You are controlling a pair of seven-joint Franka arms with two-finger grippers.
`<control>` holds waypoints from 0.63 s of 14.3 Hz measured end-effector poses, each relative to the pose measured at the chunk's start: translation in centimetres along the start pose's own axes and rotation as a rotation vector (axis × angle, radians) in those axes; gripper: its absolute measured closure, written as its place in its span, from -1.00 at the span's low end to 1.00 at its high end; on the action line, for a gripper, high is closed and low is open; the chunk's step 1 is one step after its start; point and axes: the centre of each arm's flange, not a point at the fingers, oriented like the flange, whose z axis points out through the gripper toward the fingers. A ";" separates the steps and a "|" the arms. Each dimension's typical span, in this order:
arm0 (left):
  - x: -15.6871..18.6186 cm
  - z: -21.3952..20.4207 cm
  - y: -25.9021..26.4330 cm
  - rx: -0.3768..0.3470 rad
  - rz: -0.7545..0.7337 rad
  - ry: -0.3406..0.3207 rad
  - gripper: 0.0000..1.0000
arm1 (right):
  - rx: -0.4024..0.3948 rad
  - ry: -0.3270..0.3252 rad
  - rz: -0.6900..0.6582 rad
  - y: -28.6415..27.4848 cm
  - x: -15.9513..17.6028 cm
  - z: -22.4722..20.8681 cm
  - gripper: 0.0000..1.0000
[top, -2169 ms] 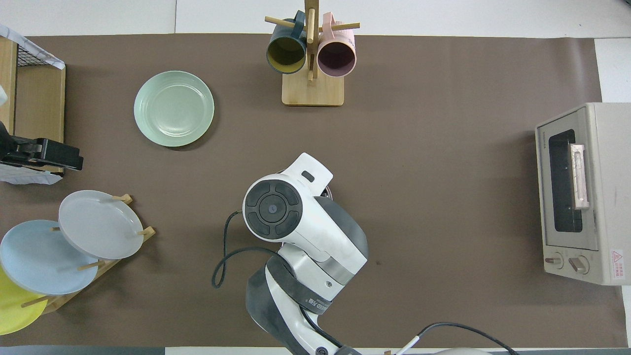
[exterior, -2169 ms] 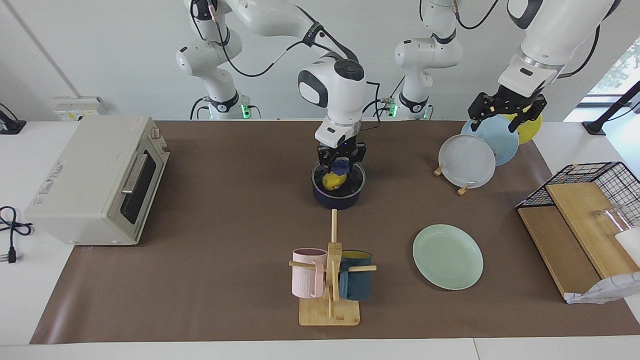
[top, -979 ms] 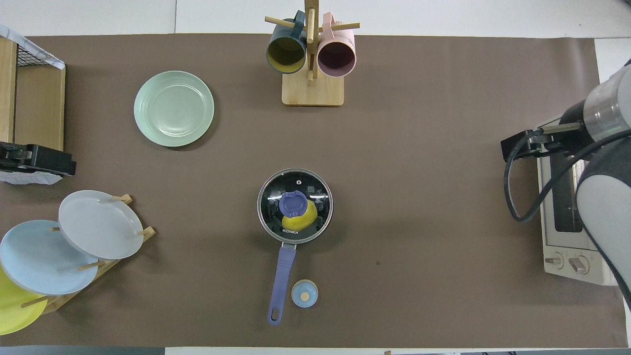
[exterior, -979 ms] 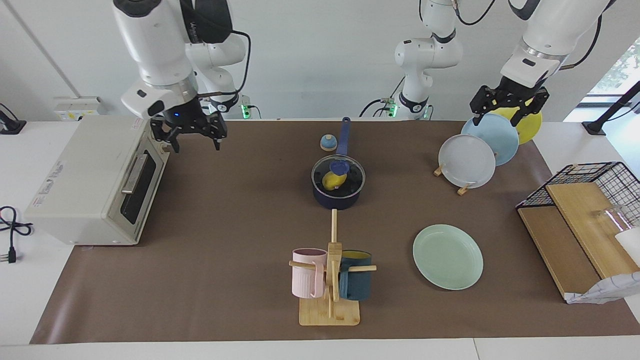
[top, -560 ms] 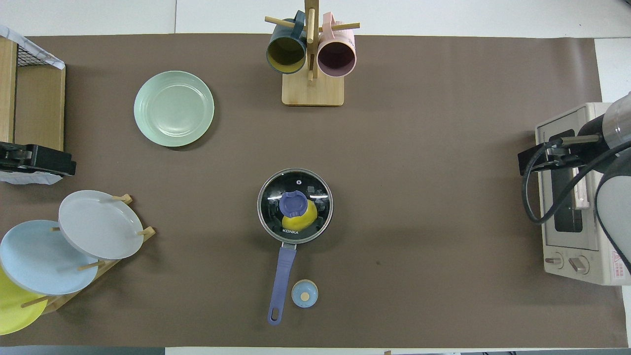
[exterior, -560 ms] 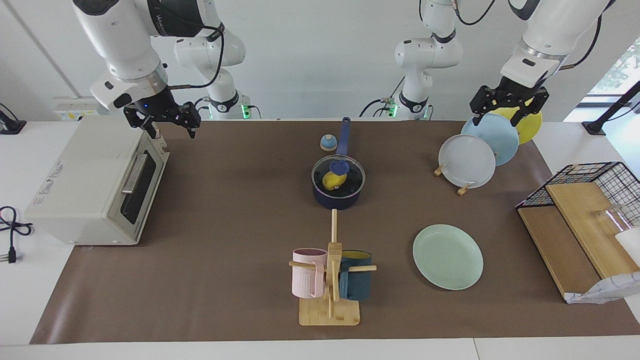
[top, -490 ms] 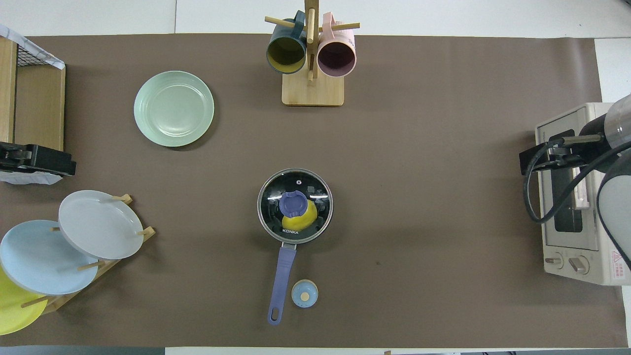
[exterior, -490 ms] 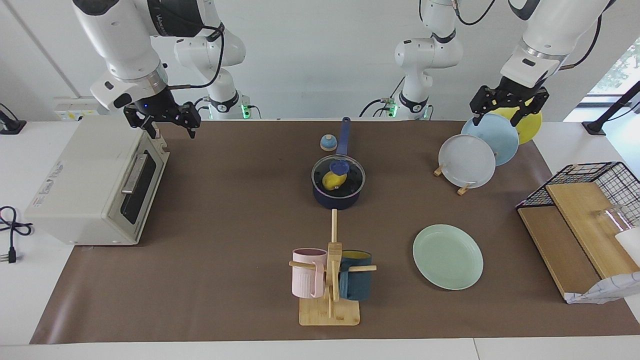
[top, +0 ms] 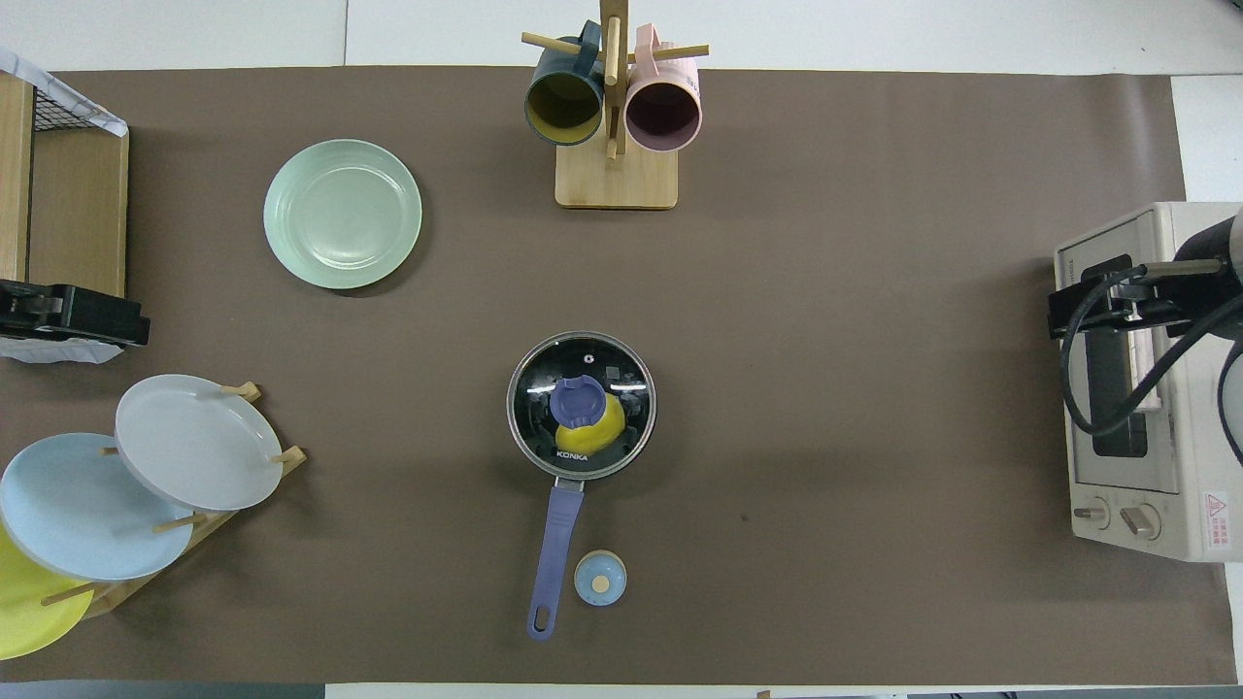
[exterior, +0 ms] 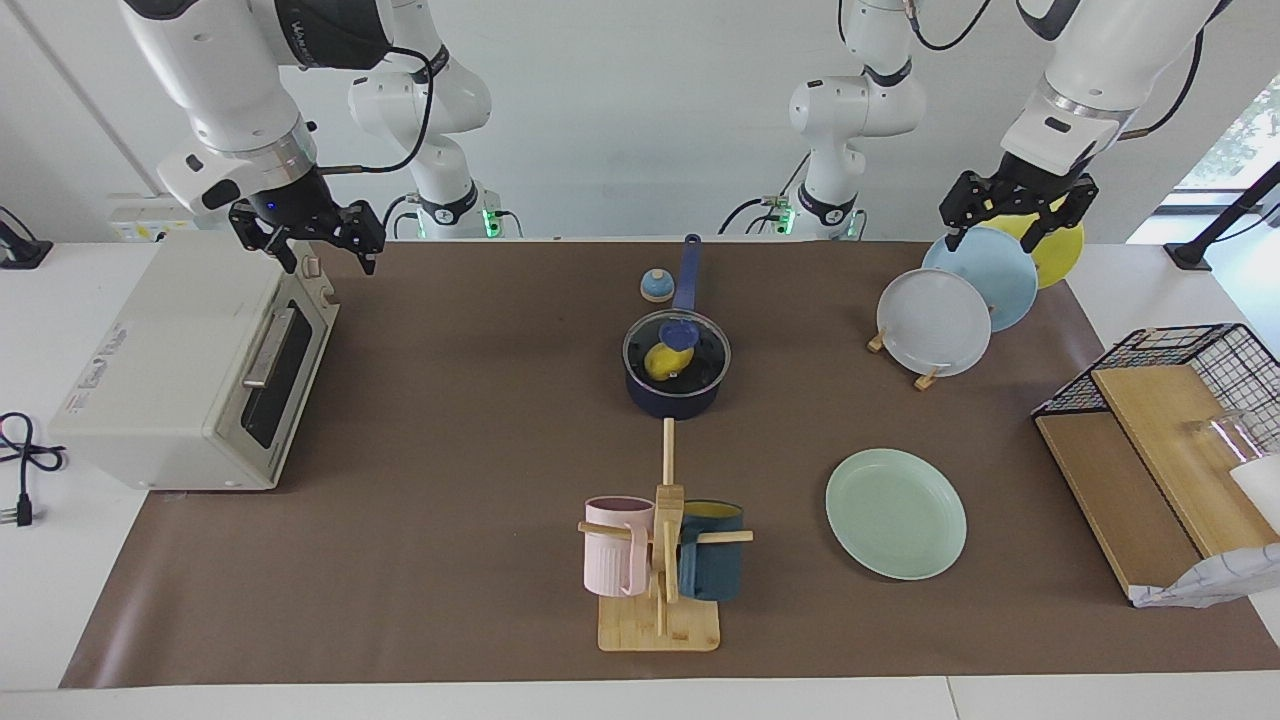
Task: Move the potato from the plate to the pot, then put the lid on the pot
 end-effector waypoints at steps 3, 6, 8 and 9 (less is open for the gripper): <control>0.0 0.0 0.0 0.000 0.000 0.000 -1.00 | 0.002 0.003 -0.012 1.5 0.0 -0.1 -1.00; 0.0 0.0 -0.1 0.000 -0.001 0.001 -1.00 | 0.003 0.003 -0.019 1.8 0.0 -0.2 -1.00; 0.0 -0.1 -0.1 0.000 -0.002 0.001 -1.00 | 0.003 0.010 -0.017 1.9 0.0 -0.5 -1.00; 0.0 -0.1 -0.1 0.000 -0.002 0.001 -1.00 | 0.004 0.010 -0.015 2.0 0.0 -0.5 -1.00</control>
